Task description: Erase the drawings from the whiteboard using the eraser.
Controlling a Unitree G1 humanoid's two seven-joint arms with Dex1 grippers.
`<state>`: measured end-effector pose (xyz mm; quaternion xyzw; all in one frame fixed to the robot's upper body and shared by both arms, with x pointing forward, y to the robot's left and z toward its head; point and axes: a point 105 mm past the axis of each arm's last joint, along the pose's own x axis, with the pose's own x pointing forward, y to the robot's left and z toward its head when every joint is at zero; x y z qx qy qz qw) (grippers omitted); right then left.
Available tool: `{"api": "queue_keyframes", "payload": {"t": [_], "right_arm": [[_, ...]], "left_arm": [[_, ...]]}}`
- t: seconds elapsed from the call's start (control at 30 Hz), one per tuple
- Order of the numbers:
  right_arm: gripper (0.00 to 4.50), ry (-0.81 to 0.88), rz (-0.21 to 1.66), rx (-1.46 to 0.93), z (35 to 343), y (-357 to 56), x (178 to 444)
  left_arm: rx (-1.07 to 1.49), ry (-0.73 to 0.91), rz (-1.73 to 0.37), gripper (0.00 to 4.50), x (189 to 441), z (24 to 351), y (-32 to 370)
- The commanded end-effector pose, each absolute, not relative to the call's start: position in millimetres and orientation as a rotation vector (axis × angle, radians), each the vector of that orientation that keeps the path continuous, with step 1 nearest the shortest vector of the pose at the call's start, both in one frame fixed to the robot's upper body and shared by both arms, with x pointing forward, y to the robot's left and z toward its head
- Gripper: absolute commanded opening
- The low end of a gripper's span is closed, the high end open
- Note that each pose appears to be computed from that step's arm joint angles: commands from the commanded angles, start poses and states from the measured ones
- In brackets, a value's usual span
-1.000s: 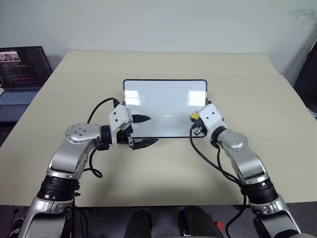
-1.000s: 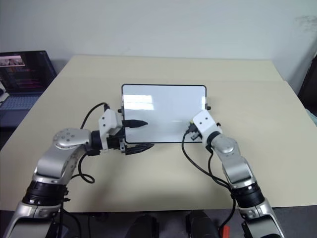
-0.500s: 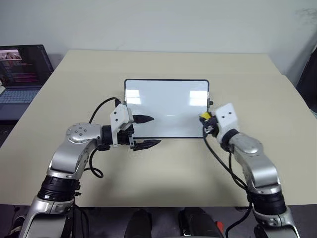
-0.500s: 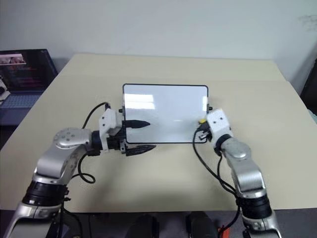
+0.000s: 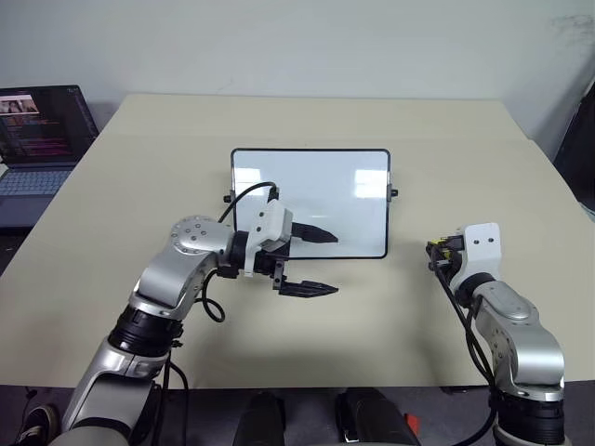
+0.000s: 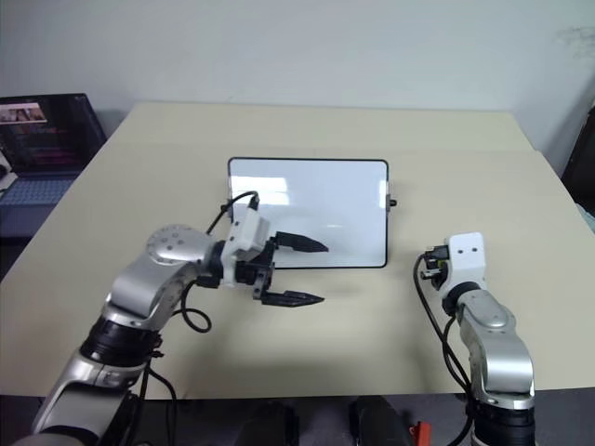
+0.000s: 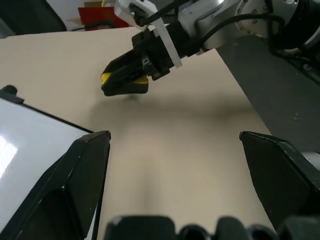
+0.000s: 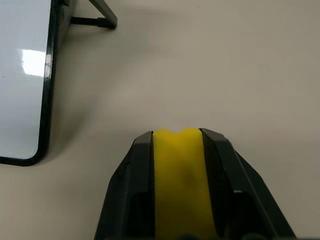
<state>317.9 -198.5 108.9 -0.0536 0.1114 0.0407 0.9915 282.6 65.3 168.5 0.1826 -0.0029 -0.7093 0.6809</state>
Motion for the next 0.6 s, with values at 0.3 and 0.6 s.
{"api": "queue_keyframes", "payload": {"t": [0.3,0.6], "right_arm": [[2.47,0.167,0.025,-0.087,115.0,-210.1,340.1],[4.45,0.022,0.070,-0.046,147.9,-201.1,338.4]], "left_arm": [[0.448,-0.055,-1.625,4.50,278.9,170.7,55.1],[0.422,-0.056,-1.518,4.50,285.6,171.5,67.2]]}}
